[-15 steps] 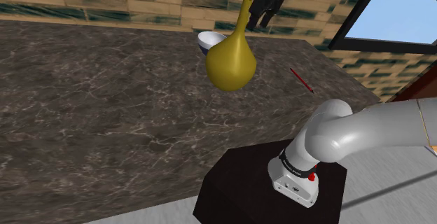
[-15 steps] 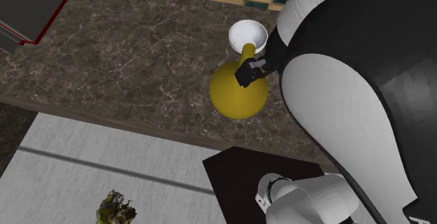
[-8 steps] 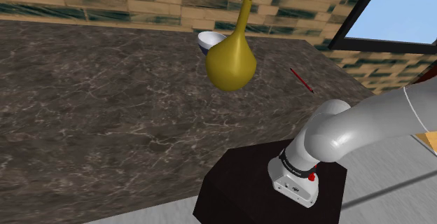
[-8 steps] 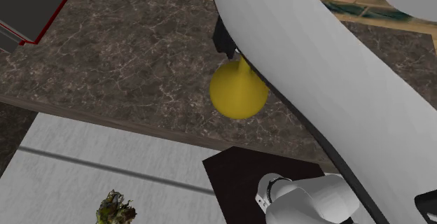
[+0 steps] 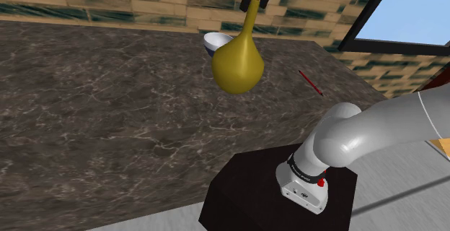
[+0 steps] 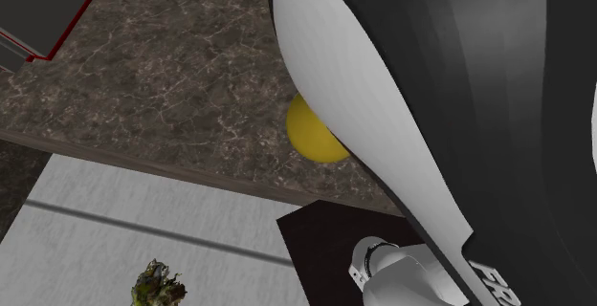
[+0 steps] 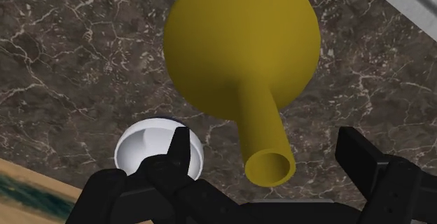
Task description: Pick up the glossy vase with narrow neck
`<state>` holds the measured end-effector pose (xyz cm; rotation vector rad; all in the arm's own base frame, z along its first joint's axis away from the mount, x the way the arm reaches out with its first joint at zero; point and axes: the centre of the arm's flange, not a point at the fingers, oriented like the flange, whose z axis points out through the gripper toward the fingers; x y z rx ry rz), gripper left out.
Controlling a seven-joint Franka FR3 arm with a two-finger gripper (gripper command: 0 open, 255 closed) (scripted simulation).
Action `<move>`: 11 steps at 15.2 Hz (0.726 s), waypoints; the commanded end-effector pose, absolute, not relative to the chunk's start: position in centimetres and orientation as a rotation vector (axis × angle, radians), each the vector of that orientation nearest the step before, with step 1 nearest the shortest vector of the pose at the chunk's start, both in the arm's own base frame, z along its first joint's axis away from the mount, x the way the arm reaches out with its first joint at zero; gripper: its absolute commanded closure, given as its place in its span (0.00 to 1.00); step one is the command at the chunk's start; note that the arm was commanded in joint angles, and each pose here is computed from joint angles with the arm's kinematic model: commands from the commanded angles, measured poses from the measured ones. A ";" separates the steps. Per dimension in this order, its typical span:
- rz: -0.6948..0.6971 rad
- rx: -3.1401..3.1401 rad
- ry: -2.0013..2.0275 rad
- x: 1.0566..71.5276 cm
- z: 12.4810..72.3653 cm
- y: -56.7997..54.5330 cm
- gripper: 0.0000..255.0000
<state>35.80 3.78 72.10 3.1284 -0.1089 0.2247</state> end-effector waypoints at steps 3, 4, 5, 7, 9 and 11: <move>0.225 3.128 -0.109 35.9 71.9 3.8 1.00; 0.225 3.128 -0.109 35.9 71.9 3.8 1.00; 0.225 3.128 -0.109 35.9 71.9 3.8 1.00; 0.225 3.128 -0.109 35.9 71.9 3.8 1.00; 0.225 3.128 -0.109 35.9 71.9 3.8 1.00; 0.225 3.128 -0.109 35.8 71.9 3.8 1.00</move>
